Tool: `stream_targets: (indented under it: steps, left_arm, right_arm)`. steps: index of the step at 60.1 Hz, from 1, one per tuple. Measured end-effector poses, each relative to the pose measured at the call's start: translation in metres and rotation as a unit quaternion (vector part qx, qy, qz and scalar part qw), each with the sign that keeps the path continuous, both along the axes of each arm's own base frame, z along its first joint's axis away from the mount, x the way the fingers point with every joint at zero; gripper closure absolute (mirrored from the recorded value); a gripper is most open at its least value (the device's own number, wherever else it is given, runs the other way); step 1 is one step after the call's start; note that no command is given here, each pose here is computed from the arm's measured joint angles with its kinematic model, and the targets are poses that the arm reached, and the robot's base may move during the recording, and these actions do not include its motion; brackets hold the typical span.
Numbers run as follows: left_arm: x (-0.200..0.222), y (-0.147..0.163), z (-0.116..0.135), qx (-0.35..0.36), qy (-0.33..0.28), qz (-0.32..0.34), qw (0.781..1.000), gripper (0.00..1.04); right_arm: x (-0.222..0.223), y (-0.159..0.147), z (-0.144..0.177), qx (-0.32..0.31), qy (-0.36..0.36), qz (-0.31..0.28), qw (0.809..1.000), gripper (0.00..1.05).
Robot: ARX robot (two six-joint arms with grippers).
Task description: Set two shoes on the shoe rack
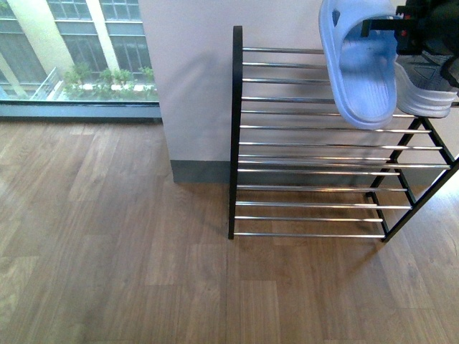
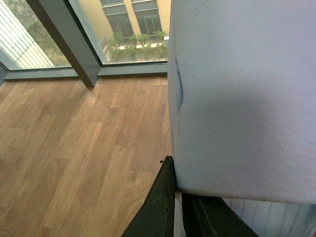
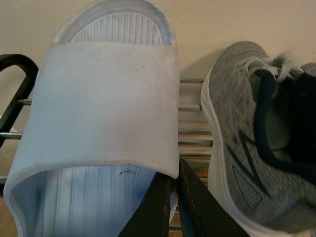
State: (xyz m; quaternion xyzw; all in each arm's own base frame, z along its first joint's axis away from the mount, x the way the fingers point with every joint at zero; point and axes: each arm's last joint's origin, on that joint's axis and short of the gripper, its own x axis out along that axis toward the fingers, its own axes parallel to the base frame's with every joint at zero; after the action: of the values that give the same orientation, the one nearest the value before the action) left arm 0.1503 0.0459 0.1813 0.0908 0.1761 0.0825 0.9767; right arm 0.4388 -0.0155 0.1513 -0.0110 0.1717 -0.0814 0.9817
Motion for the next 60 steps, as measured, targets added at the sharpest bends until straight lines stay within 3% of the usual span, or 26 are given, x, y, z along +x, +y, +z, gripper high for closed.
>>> stream_targets:
  steps: [23, 46, 60]
  left_arm:
    - [0.0, 0.0, 0.0, 0.0, 0.0, 0.0, 1.0, 1.03]
    - [0.0, 0.0, 0.0, 0.0, 0.0, 0.0, 1.0, 1.03]
    - [0.0, 0.0, 0.0, 0.0, 0.0, 0.0, 1.0, 1.03]
  right_arm:
    - [0.08, -0.008, -0.012, -0.055, 0.061, -0.024, 0.996, 1.03]
    - [0.115, -0.026, -0.009, -0.087, 0.073, -0.061, 0.992, 1.03]
    - [0.114, -0.026, -0.008, -0.085, 0.053, -0.051, 0.994, 0.59]
